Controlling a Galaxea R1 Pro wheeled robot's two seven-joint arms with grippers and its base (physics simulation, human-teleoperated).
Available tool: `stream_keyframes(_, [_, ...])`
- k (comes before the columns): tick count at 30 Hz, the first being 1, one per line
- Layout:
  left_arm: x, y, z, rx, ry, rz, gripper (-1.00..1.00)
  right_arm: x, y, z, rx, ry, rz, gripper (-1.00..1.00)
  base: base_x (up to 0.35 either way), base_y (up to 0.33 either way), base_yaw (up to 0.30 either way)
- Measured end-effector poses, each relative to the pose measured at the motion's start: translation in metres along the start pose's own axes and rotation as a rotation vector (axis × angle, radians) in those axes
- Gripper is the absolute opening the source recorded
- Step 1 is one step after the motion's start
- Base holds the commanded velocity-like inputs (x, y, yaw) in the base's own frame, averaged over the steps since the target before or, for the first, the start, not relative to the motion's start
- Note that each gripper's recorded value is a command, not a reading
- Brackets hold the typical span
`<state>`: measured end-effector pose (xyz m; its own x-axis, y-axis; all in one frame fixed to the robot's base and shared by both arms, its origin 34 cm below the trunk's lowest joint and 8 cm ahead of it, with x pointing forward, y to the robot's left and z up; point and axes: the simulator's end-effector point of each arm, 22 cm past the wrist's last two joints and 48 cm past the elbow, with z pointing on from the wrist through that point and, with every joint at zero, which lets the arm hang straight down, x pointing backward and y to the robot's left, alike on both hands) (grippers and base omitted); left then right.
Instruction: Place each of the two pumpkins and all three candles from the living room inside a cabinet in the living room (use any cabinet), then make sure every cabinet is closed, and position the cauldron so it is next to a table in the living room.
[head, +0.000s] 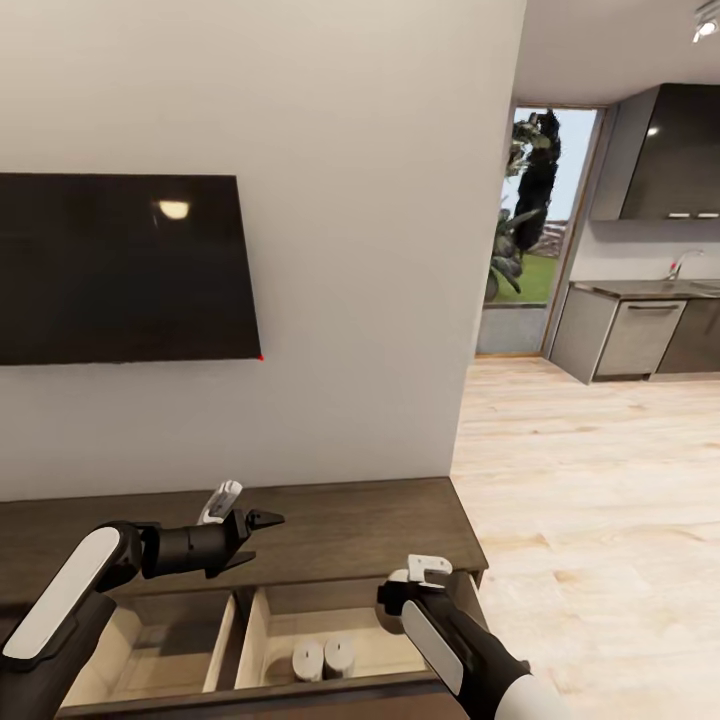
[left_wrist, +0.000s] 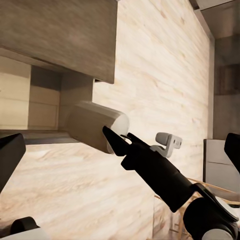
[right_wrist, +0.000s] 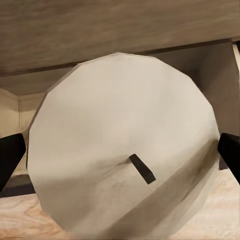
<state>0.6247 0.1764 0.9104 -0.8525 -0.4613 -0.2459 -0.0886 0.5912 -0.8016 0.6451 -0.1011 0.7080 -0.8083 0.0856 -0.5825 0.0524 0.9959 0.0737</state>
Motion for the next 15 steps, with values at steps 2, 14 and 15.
stream_keyframes(2, [0.001, 0.002, 0.002, 0.000, 0.000, 0.000, 1.00, 0.003, 0.010, 0.003, -0.047, 0.006, 0.003, -1.00, 0.000, 0.000, 0.000])
stream_keyframes(14, [0.006, 0.018, 0.012, -0.001, 0.001, 0.001, 1.00, 0.017, 0.025, 0.017, -0.131, 0.013, 0.001, -1.00, 0.000, 0.000, 0.000])
stream_keyframes(15, [0.006, 0.019, 0.013, -0.001, 0.001, 0.001, 1.00, 0.018, 0.025, 0.019, -0.130, 0.013, 0.001, -1.00, 0.000, 0.000, 0.000])
